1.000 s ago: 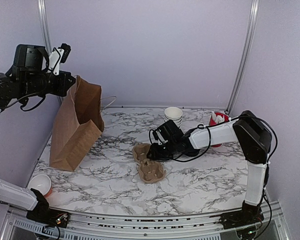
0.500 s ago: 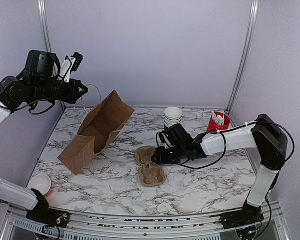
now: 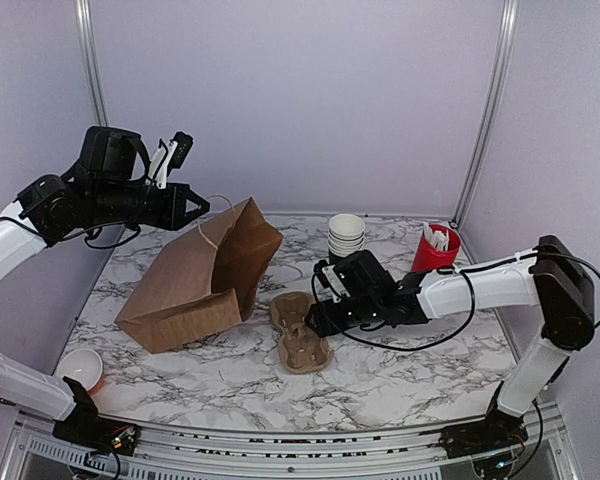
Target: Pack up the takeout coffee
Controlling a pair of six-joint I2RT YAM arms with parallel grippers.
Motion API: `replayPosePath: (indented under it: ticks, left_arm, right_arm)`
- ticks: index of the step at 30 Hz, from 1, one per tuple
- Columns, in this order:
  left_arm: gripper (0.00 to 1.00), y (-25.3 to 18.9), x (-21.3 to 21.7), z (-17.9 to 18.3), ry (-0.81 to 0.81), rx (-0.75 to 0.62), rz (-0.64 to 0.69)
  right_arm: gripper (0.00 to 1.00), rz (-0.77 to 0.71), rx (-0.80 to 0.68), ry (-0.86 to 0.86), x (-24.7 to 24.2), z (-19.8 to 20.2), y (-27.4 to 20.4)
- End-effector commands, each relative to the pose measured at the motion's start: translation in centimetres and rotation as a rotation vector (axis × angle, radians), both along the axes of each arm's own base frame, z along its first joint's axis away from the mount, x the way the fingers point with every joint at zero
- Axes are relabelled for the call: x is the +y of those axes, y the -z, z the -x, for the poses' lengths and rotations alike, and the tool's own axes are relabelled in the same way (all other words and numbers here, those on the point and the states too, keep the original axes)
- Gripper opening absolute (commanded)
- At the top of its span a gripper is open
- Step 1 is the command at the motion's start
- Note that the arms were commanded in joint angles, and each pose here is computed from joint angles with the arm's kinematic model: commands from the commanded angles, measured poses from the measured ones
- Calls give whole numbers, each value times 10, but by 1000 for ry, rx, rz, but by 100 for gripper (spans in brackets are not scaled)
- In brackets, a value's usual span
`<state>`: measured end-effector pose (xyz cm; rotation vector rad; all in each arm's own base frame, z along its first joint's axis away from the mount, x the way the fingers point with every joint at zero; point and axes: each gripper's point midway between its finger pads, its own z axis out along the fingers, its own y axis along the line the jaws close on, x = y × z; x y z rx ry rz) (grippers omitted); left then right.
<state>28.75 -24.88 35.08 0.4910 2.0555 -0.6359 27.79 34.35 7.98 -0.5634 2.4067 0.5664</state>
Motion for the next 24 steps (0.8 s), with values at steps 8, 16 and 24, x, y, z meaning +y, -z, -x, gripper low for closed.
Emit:
replayPosePath:
  ticks: [8,16,24]
  left_arm:
    - [0,0,-11,10,-2,0,86]
    - [0,-3,2,11,-47,-24,82]
    - [0,-9,14,12,-87,-52,65]
  right_arm:
    - [71,134,-215,-349,26,-9,-2]
    - [70,241,-241,-460,46,-26,7]
    - [70,219,-117,-309,31,-22,0]
